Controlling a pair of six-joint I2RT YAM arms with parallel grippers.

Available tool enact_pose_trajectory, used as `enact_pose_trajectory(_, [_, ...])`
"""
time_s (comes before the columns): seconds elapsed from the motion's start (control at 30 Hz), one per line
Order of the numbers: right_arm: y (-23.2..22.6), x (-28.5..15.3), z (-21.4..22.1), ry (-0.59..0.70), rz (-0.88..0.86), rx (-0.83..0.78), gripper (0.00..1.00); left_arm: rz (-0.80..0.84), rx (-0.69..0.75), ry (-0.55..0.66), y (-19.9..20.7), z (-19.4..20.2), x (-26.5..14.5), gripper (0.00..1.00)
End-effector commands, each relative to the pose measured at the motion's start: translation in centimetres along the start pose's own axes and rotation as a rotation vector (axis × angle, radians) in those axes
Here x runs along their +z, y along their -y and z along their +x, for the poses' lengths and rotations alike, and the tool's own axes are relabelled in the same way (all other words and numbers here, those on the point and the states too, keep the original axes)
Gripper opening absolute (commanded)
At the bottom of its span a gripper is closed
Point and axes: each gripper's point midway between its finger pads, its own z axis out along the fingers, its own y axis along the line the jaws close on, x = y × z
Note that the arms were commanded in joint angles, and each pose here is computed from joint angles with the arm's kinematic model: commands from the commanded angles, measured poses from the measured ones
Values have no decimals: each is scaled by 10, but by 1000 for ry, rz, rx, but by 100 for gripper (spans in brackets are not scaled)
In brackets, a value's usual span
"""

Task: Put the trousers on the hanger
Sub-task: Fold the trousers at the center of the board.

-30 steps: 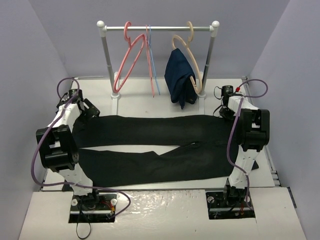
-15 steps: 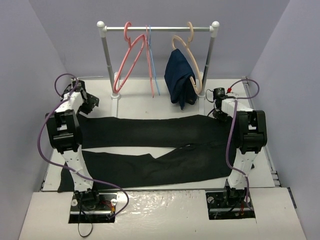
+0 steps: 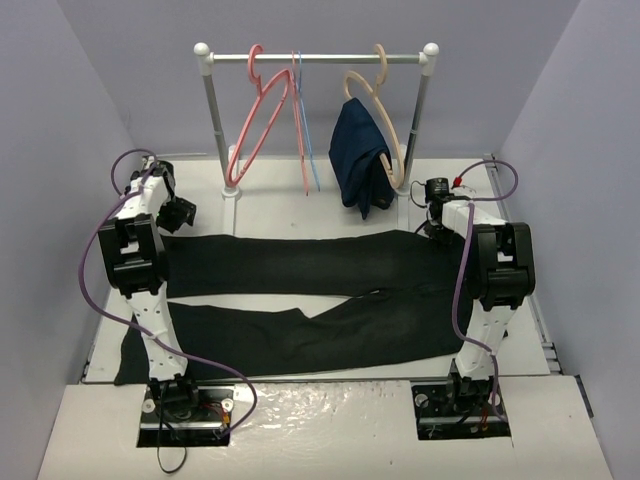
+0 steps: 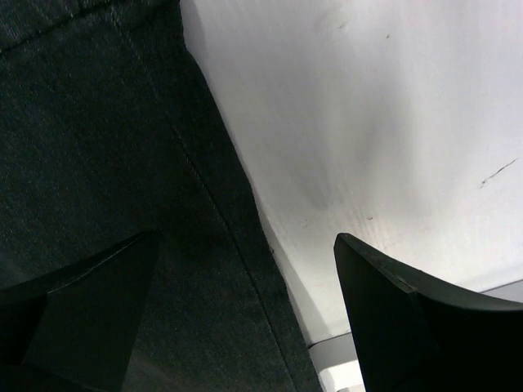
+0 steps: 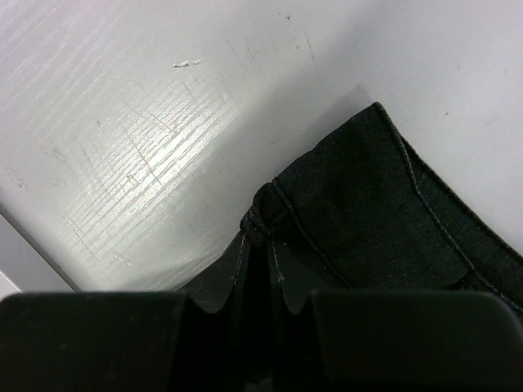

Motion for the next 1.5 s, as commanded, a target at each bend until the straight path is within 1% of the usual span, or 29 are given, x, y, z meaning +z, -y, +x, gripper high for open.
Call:
enact_pose_trajectory(0.0, [4,-5,32,-94,0,-34,0,-40,13,27,-1,-11,-16,85])
enact_pose_trajectory(0.23, [6,-3,38,-99,-5,-45,0,-80,28,-13,0,-4,0,82])
enact_pose_trajectory(0.27, [7,-3,38,-99,-5,-46,0,-88,28,-21,-2,-2,2,81])
enact_pose_trajectory(0.33, [7,-3,39,-99,-8,-44,0,-102,29,-35,-5,2,7,75])
enact_pose_trajectory(0.43, [8,-6,37,-96,-14,-37,0,-123,31,-42,-11,7,12,59])
enact_pose_trajectory(0.6, [8,-10,25,-84,-35,3,0,-140,35,-54,-22,15,15,20])
enact_pose_trajectory(0.67, [10,-14,15,-67,-41,24,0,-135,36,-57,-24,18,15,9])
enact_pose_trajectory(0.73, [9,-17,7,-51,-51,40,0,-130,38,-60,-25,19,14,0])
enact_pose_trajectory(0.83, [6,-21,0,-43,-69,62,0,-104,42,-52,-21,16,9,0])
enact_pose_trajectory(1.0, [-1,-33,-32,14,-104,103,0,12,36,46,4,-16,-25,0])
enact_pose_trajectory(1.07, [3,-35,-48,36,-111,126,0,87,30,104,18,-33,-46,0])
enact_pose_trajectory(1.1, [3,-39,-62,57,-123,147,0,111,29,114,22,-37,-53,0])
enact_pose_trajectory(1.13, [6,-38,-65,59,-123,157,0,127,22,126,25,-42,-58,0])
enact_pose_trajectory(1.3, [5,-55,-123,140,-195,232,0,316,-46,147,51,-71,-87,0])
enact_pose_trajectory(1.47, [-1,-77,-164,218,-254,249,0,408,-48,185,63,-86,-118,0])
